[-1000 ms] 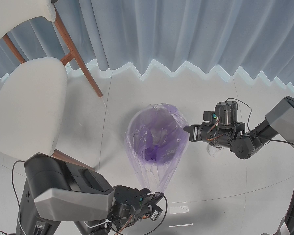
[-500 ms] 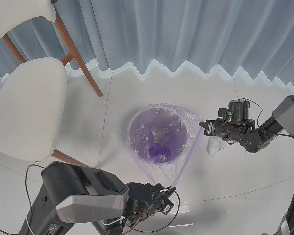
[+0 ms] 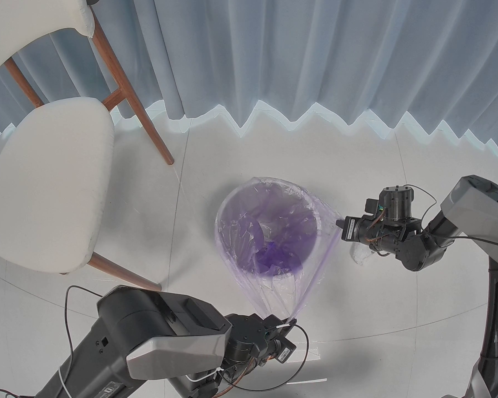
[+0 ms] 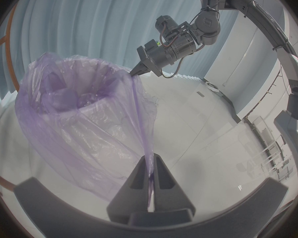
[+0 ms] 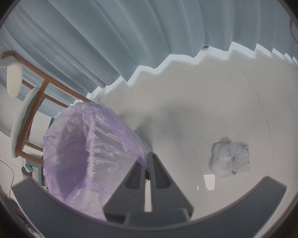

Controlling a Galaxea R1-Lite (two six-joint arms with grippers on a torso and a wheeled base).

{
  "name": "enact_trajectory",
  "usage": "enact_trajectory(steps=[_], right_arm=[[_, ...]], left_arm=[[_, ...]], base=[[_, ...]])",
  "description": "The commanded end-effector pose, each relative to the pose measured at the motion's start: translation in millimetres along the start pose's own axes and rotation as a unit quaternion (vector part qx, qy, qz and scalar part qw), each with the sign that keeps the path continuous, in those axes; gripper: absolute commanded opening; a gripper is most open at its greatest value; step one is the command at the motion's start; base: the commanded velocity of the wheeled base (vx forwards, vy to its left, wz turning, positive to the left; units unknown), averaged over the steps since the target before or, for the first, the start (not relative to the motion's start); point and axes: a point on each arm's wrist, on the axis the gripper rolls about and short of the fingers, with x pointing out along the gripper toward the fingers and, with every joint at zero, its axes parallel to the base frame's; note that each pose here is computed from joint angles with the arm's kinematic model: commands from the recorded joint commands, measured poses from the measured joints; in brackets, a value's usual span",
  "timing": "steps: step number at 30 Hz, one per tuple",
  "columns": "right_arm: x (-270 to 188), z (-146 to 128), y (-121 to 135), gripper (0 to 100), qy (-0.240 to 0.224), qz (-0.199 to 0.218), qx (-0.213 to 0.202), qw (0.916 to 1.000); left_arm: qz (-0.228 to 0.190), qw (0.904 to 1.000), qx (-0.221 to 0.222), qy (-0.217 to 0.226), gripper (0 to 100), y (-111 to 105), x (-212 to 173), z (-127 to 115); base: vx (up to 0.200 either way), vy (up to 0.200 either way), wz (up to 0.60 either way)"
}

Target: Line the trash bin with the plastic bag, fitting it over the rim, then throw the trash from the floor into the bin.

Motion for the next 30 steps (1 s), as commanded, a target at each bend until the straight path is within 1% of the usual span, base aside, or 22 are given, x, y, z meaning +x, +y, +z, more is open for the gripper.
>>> enact_trajectory(steps=[1, 3, 4, 6, 10, 13, 14, 19, 20, 24, 25, 26, 28, 30], right_arm=[[26.6, -30.4, -8.7, 0, 0.022, -0.008, 0.000, 0.9997], [31.5, -34.4, -9.1, 0, 0.020, -0.015, -0.001, 0.9997], [36.6, -36.5, -10.2, 0, 0.013, -0.019, -0.002, 0.9997], [40.7, -37.2, -11.2, 0, 0.008, -0.018, -0.002, 0.9998], [46.7, -33.4, -11.3, 0, -0.004, -0.015, -0.002, 0.9999], [45.8, -32.7, -10.1, 0, -0.004, -0.014, -0.002, 0.9999], [43.7, -31.0, -8.5, 0, -0.005, -0.013, -0.002, 0.9999], [29.7, -20.4, -4.3, 0, -0.010, -0.011, 0.004, 0.9999], [27.3, -17.5, -3.0, 100, -0.013, -0.010, 0.011, 0.9998], [13.3, -1.3, 3.9, 100, -0.032, -0.013, 0.056, 0.9979], [13.3, -1.3, 3.9, 100, -0.032, -0.013, 0.056, 0.9979], [-1.0, 5.9, 2.0, 100, -0.039, -0.024, 0.068, 0.9966], [-14.4, 6.8, -6.2, 100, -0.037, -0.040, 0.075, 0.9956], [-28.2, 1.5, -11.1, 100, -0.027, -0.051, 0.081, 0.9950]], left_arm=[[0.019, 0.9997, 0.000, 0.012, 0, 3.1, 0.5, -7.8], [0.029, 0.9995, -0.002, 0.013, 0, 4.5, 0.9, -8.2], [0.043, 0.9990, -0.006, 0.014, 0, 7.3, 1.6, -9.0], [0.054, 0.9984, -0.008, 0.014, 0, 12.1, 2.1, -9.7], [0.064, 0.9979, -0.014, 0.003, 0, 19.6, 8.2, -7.4], [0.068, 0.9976, -0.015, 0.005, 0, 23.0, 8.4, -8.9], [0.071, 0.9973, -0.015, 0.011, 0, 25.6, 8.9, -13.3], [0.071, 0.9973, -0.016, 0.009, 0, 25.6, 10.7, -14.0], [0.071, 0.9973, -0.016, 0.008, 0, 25.6, 10.4, -13.5], [0.071, 0.9973, -0.016, 0.008, 0, 25.7, 9.7, -12.9], [0.071, 0.9973, -0.016, 0.008, 0, 25.7, 9.7, -12.9], [0.072, 0.9973, -0.016, 0.005, 0, 25.8, 9.5, -10.9], [0.071, 0.9973, -0.017, 0.003, 0, 25.9, 10.0, -9.8], [0.066, 0.9977, -0.016, 0.005, 0, 23.4, 9.2, -10.4]], base=[[0.000, 0.000, 0.00], [0.000, 0.000, 0.00], [0.000, 0.000, 0.00], [0.000, 0.000, 0.00], [0.000, 0.000, 0.00], [0.000, 0.000, 0.00], [0.000, 0.000, 0.00], [0.000, 0.000, 0.00], [0.000, 0.000, 0.00], [0.000, 0.000, 0.00], [0.000, 0.000, 0.00], [0.000, 0.000, 0.00], [0.000, 0.000, 0.00], [0.000, 0.000, 0.00]])
